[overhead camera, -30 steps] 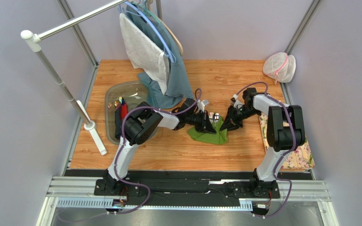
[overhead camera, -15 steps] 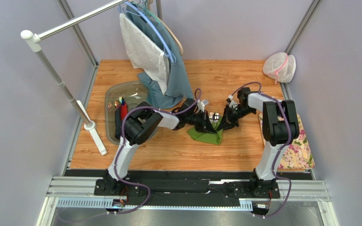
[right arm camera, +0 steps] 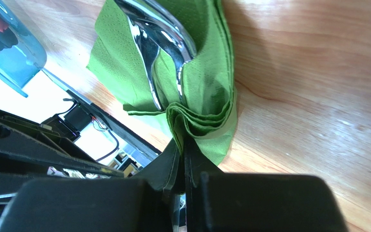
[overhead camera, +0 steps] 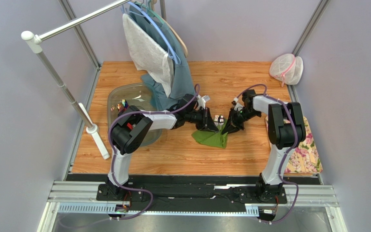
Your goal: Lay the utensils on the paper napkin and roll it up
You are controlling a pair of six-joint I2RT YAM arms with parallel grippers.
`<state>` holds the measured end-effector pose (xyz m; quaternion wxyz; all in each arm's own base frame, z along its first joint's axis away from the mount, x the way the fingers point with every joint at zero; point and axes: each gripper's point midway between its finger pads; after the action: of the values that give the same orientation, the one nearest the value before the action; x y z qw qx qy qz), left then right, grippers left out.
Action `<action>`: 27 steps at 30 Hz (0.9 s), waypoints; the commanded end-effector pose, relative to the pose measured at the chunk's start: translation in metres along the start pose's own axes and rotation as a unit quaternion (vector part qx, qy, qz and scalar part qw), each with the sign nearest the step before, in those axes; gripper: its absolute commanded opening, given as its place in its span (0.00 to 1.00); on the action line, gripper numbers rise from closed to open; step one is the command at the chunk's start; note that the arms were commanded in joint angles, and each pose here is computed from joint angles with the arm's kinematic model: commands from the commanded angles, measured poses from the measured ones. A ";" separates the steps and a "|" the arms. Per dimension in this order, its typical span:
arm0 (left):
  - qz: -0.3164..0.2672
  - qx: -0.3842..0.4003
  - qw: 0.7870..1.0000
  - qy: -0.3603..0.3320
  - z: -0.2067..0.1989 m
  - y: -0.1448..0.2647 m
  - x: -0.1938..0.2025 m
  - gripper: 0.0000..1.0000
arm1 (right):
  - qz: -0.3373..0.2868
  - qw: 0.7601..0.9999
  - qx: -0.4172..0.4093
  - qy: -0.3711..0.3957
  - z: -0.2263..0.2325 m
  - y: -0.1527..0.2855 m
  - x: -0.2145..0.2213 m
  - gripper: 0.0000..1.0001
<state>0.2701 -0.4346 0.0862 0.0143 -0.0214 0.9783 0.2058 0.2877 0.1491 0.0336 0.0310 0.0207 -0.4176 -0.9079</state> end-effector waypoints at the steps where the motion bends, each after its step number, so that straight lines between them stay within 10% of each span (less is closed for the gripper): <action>1: 0.000 -0.029 1.000 -0.004 0.012 0.011 0.004 0.16 | -0.026 0.999 -0.004 0.025 0.016 0.006 -0.015 0.05; 27: 0.000 -0.116 0.993 0.031 0.080 -0.008 0.001 0.00 | -0.019 0.999 -0.008 0.042 0.038 0.002 -0.016 0.07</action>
<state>0.2642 -0.4103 0.0205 -0.0245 -0.0237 0.9524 0.3031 0.2872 0.1703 0.0440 0.0457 0.0435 -0.4152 -0.9075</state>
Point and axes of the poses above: each gripper's point midway between its finger pads, its own y axis back along the fingers, its own z axis along the line the jaws close on, x = y × z, and after that the axes turned 15 degrees about y, right-handed
